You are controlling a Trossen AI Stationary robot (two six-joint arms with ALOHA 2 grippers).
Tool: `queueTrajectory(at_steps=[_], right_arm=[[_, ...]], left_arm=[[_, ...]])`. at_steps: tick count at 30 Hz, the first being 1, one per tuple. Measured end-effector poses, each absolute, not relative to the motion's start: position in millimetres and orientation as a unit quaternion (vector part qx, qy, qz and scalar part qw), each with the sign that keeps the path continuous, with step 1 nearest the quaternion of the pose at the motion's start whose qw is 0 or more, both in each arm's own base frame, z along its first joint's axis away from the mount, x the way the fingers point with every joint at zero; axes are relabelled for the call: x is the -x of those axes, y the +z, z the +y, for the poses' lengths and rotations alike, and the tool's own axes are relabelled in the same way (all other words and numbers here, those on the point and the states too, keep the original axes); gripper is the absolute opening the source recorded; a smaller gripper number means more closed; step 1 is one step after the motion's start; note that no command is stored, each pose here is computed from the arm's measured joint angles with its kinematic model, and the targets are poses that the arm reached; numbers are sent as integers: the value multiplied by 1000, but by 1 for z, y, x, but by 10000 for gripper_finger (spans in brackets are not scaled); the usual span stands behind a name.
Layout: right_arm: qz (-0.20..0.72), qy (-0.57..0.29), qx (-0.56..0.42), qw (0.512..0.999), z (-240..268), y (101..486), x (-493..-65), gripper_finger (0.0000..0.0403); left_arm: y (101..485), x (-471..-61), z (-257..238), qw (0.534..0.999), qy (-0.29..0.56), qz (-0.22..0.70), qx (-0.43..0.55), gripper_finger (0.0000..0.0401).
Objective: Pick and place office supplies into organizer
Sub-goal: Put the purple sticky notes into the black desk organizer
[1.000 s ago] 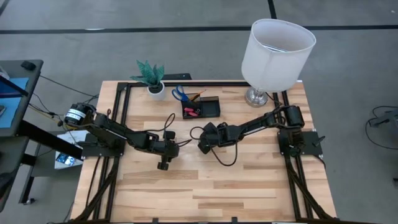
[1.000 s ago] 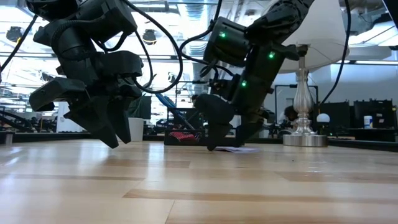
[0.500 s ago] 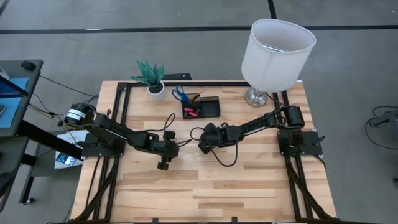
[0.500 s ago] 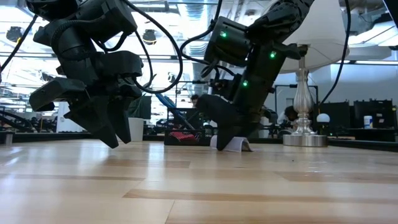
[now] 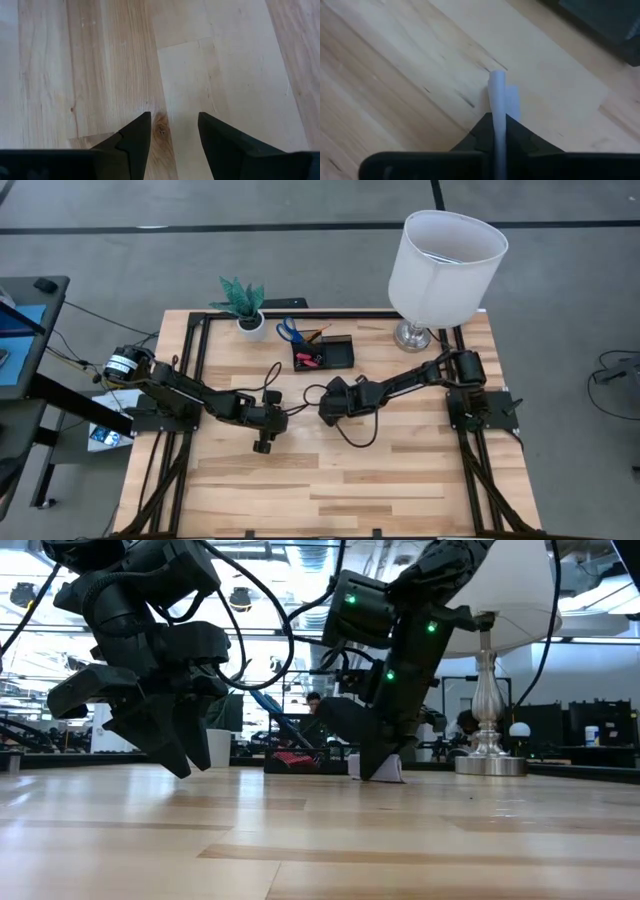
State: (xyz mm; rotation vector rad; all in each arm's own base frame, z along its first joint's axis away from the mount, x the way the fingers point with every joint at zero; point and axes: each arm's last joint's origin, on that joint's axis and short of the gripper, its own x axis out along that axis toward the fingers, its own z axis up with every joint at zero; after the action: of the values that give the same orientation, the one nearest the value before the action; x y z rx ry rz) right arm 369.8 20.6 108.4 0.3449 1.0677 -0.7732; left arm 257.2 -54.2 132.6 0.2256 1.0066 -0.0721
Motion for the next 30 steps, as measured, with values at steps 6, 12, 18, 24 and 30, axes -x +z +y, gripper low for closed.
queueTrajectory(at_steps=[6,12,18,24,30], right_arm=[[519,-367,-153,756,14,125,-377,6],[520,-396,-147,743,0,145,-385,11],[506,-424,-152,736,-22,164,-392,8],[493,-434,-156,738,-48,179,-398,4],[475,-447,-166,740,-73,189,-401,8]], left_arm=[[133,-257,-54,869,-34,481,-108,158],[133,-257,-54,869,-35,482,-108,158],[133,-257,-54,869,-34,482,-108,158],[133,-257,-54,869,-34,482,-108,158],[133,-257,-54,869,-34,482,-108,158]])
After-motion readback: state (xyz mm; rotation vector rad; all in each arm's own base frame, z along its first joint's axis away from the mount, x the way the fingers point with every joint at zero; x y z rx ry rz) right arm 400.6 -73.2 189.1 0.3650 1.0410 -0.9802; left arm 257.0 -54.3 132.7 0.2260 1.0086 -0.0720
